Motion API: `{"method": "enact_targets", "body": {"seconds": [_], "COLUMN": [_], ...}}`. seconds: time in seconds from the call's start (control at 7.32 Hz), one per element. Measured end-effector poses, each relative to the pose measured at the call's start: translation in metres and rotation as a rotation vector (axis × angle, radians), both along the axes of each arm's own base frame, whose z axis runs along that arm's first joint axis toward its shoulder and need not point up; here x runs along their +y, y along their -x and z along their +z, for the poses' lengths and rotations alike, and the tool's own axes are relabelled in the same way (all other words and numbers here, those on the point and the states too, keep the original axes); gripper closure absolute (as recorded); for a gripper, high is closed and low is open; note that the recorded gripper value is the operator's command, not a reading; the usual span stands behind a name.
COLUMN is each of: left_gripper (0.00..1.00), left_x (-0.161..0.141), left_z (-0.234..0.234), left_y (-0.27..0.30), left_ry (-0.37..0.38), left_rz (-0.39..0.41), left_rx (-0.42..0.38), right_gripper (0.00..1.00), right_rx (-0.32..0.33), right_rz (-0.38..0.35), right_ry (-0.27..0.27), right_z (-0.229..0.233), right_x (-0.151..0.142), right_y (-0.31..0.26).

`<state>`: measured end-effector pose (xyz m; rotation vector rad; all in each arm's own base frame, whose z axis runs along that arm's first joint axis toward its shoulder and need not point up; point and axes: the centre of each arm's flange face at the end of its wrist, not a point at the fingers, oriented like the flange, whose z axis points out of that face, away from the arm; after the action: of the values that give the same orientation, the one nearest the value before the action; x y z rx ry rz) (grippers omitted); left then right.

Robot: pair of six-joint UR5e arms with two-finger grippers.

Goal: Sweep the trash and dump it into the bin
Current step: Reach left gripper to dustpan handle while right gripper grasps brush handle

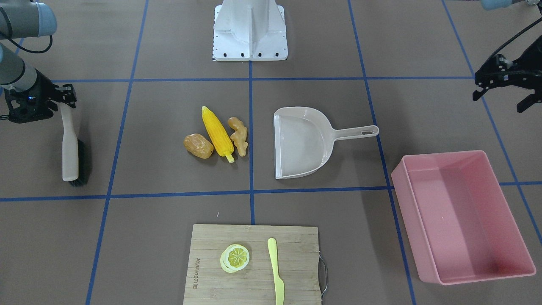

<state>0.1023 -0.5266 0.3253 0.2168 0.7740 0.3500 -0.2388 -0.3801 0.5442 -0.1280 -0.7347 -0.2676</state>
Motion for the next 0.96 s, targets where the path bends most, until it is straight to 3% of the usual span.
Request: {"method": "enact_targets", "body": {"seconds": [0.14, 0.55, 0.82, 0.96], "left_gripper": [0.01, 0.01, 0.01, 0.01], "left_x": [0.003, 0.055, 0.093, 0.104], "left_z": [-0.022, -0.071, -0.075, -0.073], "left_y": [-0.033, -0.152, -0.218, -0.239], "left_ry": [-0.069, -0.263, -0.350, -0.443], "left_rz": [0.046, 0.232, 0.370, 0.429], "left_rx": [-0.033, -0.106, -0.136, -0.162], "right_gripper": [1.00, 1.00, 1.00, 1.00], "right_rx": [0.006, 0.013, 0.013, 0.009], "right_rz": [0.000, 0.001, 0.008, 0.015], "right_ry": [0.008, 0.017, -0.003, -0.020], "right_z": [0.001, -0.005, -0.010, -0.016], "right_x": [-0.001, -0.004, -0.014, -0.022], "right_y": [0.001, 0.003, 0.008, 0.011]}}
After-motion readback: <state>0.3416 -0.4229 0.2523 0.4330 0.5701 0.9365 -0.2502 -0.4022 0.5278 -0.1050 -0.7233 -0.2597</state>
